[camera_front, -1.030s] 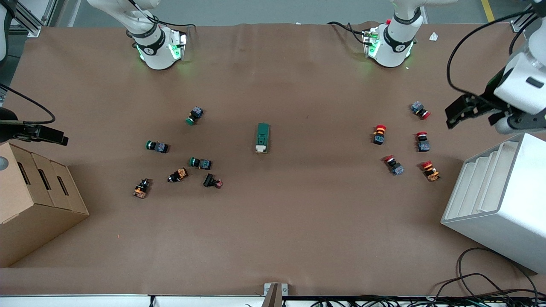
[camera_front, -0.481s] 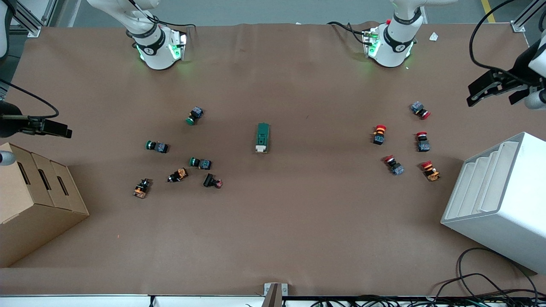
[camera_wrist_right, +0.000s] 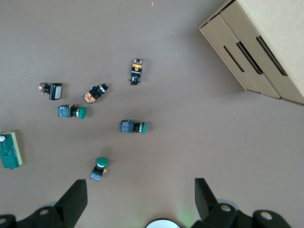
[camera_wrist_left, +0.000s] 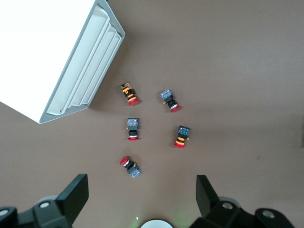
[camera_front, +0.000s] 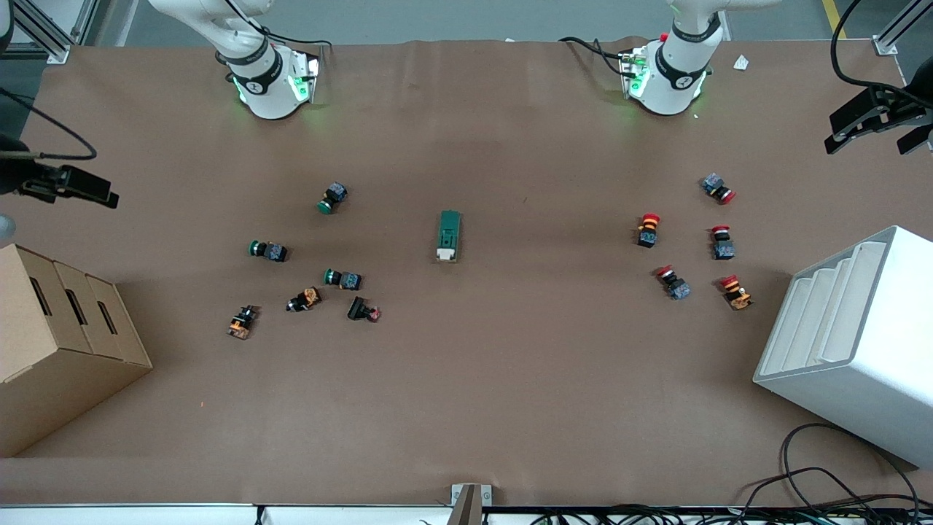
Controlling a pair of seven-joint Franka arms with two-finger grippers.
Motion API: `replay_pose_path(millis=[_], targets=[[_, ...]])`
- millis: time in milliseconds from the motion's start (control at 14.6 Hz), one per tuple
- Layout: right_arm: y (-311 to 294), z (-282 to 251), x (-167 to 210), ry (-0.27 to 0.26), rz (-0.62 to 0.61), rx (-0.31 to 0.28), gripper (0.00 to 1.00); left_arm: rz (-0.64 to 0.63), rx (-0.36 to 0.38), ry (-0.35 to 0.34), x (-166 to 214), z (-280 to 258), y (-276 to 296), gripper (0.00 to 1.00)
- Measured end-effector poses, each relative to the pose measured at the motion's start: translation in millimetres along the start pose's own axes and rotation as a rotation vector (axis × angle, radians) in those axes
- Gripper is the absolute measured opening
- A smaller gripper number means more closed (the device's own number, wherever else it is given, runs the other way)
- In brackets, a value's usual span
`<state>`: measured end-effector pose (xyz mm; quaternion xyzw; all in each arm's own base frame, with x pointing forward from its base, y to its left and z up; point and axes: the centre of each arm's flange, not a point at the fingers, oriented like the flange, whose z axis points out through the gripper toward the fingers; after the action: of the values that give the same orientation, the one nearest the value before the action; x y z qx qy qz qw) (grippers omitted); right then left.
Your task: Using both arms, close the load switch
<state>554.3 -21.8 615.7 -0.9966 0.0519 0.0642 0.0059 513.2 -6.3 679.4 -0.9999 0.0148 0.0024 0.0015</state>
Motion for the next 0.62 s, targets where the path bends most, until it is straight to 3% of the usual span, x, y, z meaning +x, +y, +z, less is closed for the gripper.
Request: replay_pose_path(millis=[618], targets=[[3.0,-25.7,-40.0,0.06,-0.001,0.007,1.0,0.042,0.003,0.001,4.1,15.7,25.9,1.0]])
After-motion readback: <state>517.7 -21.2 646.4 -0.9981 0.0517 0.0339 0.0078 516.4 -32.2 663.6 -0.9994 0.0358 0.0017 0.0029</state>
